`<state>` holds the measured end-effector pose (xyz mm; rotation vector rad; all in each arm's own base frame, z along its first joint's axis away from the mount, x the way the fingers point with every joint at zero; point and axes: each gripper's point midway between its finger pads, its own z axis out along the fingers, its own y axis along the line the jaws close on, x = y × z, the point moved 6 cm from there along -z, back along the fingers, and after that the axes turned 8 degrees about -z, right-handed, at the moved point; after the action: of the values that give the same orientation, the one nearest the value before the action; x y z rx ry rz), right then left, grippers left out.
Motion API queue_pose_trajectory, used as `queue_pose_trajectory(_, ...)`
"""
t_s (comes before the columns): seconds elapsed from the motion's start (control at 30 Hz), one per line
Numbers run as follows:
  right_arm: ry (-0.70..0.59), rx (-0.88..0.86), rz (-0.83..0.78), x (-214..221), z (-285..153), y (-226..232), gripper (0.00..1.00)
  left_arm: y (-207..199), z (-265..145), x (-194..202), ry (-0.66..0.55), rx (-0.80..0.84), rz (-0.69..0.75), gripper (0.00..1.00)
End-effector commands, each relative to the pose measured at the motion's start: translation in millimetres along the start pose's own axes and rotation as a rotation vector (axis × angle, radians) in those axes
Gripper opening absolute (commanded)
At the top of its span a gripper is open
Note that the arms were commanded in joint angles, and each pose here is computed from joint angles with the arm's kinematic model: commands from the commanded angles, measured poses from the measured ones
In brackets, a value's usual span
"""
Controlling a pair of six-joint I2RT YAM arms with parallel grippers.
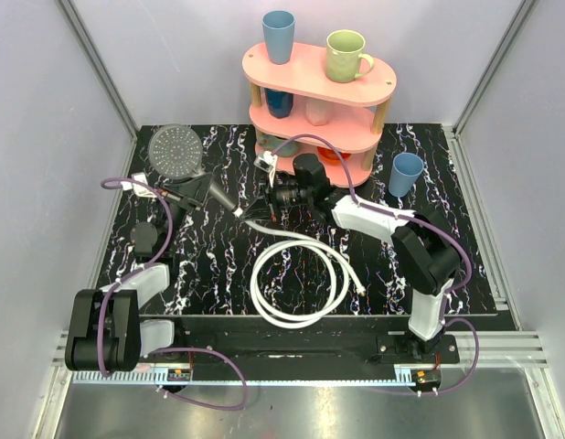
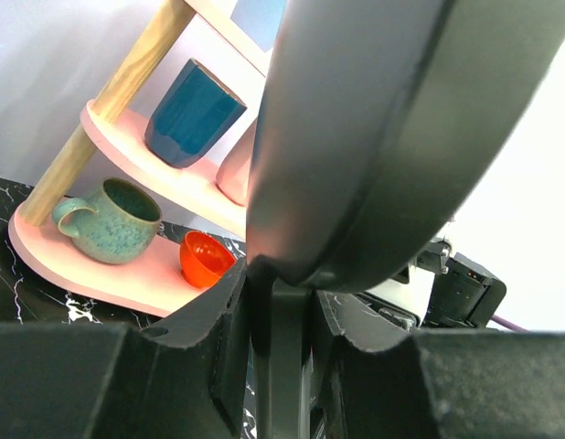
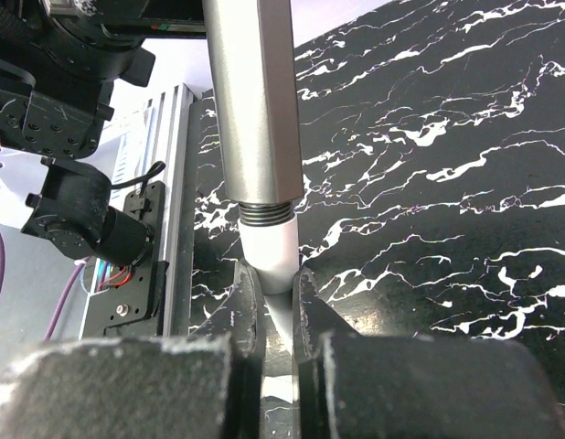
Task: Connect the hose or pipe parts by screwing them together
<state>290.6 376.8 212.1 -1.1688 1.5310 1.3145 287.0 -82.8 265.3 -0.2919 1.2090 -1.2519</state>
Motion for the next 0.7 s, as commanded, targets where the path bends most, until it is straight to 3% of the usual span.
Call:
queue_pose_trajectory(0.0, -0.173, -0.068, -0.115, -63, 2, 13, 0.00, -42, 1, -6, -0.055, 0.278, 0.195, 0.00)
queue_pose_trajectory(0.37, -0.227, -0.285, -0.103, -70, -20, 15, 0.00, -48, 7, 4, 0.053, 0.343, 0.190, 0.00)
queue_pose_trajectory(0.67, -0.230, -0.285, -0.023, -60, -24, -1, 0.00, -36, 18, 12, 0.061, 0.309, 0.146, 0.00)
